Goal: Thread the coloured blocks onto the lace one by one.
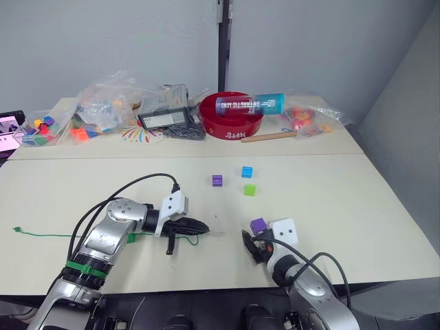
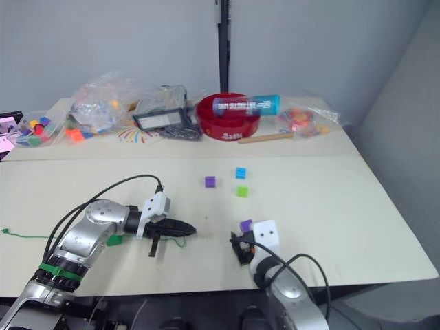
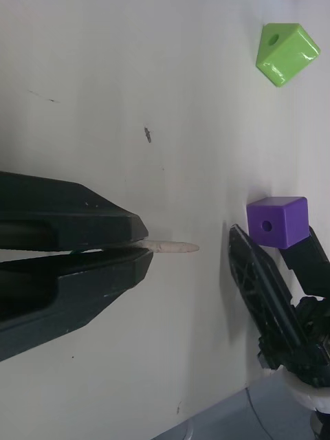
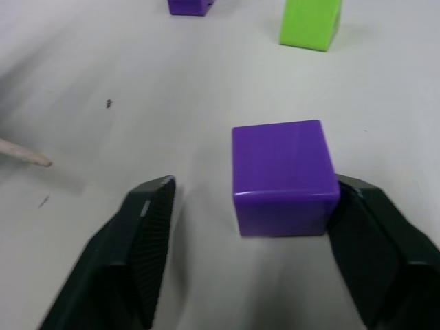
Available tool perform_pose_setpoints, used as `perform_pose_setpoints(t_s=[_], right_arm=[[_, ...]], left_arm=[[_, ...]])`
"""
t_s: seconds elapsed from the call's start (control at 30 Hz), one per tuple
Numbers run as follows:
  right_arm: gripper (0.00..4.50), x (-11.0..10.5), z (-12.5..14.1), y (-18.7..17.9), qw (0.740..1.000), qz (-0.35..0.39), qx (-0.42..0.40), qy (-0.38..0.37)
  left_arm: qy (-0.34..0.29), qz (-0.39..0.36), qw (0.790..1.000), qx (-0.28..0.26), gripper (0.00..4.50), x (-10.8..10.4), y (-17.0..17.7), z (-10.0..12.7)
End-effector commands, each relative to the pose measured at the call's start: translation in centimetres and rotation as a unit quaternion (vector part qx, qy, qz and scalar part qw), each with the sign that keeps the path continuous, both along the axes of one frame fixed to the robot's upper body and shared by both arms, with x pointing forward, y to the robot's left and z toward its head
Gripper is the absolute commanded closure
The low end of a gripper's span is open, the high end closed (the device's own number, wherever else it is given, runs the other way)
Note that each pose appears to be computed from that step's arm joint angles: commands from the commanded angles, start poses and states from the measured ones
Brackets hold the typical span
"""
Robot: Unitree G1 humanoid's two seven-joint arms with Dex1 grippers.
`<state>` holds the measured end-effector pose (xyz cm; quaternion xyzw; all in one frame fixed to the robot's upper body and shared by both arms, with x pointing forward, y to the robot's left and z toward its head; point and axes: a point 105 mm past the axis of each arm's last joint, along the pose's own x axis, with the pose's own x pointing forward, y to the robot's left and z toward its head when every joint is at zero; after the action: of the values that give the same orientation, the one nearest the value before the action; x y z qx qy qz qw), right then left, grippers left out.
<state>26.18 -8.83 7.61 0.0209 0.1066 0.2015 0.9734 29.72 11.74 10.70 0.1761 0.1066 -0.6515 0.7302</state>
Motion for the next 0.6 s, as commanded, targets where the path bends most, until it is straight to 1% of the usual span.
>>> perform_pose_setpoints(t_s=[0.03,0.17,0.2,0.23,0.33,0.43,0.47,0.5,0.6], right_arm=[[0.06,-0.4,2.7,-0.6,0.999,0.029,0.004,-0.042],[0.06,-0.8,5.0,-2.0,0.986,0.148,-0.041,-0.071],[0.06,-0.8,5.3,-2.2,0.981,0.175,-0.048,-0.072],[0.06,-1.0,5.6,-2.1,0.972,0.220,-0.051,-0.070],[0.06,-1.2,5.7,-2.6,0.935,0.339,-0.088,-0.051],[0.06,-0.4,5.7,-3.5,0.891,0.434,-0.130,-0.032],[0.06,0.0,5.6,-3.7,0.873,0.463,-0.153,-0.030],[0.06,1.0,5.4,-4.0,0.856,0.482,-0.183,-0.030],[0.06,3.3,4.7,-4.3,0.820,0.516,-0.244,-0.039]], left_arm=[[-0.019,-0.006,1.000,-0.011,4.50,-0.1,0.0,1.2],[-0.020,-0.002,1.000,-0.011,4.50,-0.1,0.1,1.2],[-0.020,0.000,1.000,-0.011,4.50,-0.1,0.2,1.2],[-0.020,0.001,1.000,-0.012,4.50,-0.1,0.2,1.2],[-0.020,0.003,1.000,-0.011,4.50,-0.2,0.2,1.1],[-0.021,0.003,1.000,-0.009,4.50,-0.2,0.4,1.1],[-0.022,0.004,1.000,-0.009,4.50,-0.3,0.4,1.1],[-0.022,0.005,1.000,-0.009,4.50,-0.3,0.5,1.1],[-0.023,0.008,1.000,-0.009,4.50,-0.5,0.6,1.1]])
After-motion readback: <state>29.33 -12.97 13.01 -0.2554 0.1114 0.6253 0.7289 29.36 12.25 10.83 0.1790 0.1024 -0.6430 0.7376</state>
